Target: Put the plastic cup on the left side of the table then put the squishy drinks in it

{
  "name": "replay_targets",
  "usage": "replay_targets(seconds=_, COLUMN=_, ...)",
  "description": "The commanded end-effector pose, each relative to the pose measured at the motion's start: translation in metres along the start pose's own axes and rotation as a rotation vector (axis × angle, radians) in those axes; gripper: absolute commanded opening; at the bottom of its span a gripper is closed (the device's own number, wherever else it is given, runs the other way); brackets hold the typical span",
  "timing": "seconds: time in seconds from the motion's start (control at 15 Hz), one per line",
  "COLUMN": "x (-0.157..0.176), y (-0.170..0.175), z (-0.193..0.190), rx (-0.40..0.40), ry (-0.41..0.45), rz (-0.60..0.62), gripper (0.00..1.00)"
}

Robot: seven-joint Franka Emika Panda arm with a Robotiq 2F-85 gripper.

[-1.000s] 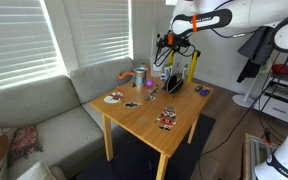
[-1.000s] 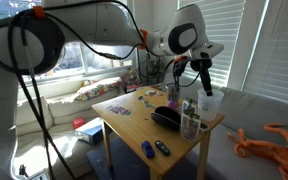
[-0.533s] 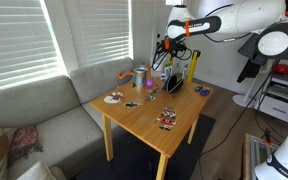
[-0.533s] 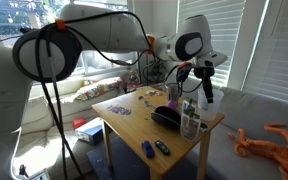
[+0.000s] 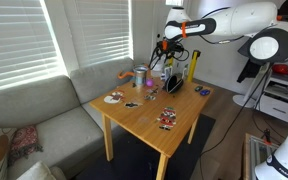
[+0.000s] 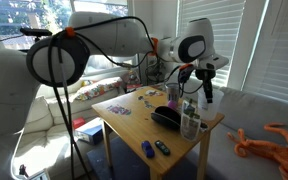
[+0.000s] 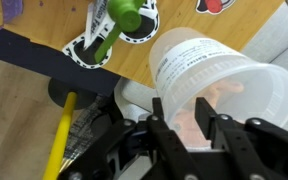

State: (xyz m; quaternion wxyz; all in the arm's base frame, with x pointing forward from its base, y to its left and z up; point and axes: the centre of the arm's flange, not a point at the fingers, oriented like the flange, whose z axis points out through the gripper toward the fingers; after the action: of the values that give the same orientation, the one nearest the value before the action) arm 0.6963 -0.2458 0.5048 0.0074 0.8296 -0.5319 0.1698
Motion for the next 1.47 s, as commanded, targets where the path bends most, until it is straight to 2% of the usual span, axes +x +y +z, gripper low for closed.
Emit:
replay_targets(seconds=0.0, x=0.011, y=-0.006, z=-0.015, rx=0.022, ry=-0.013, rz=0.034, gripper=0.1)
replay_targets(seconds=0.07, x=0.011, y=-0.004, z=-0.025, rx=0.043, ry=-0.003, rz=0.044, gripper=0.02)
replay_targets(seconds=0.13, x=0.012, y=-0.003, z=-0.032, rx=0.056, ry=0.008, rz=0.05, gripper=0.01)
replay_targets(seconds=0.67, x=0.003, y=0.011, z=-0.112, rx=0.167, ry=0.085, rz=0.054, gripper=0.01)
replay_targets(seconds=0.87, x=-0.017, y=0.021, z=-0.158, rx=0.229, ry=0.111, rz=0.023, gripper=0.01)
replay_targets(seconds=1.07, x=-0.053, y=0.028, z=-0.2, rx=0.29, ry=0.039, rz=-0.068, gripper=0.01)
replay_targets(seconds=1.4, x=-0.138, y=0.048, z=-0.244, rx=0.341, ry=-0.151, rz=-0.249, gripper=0.01)
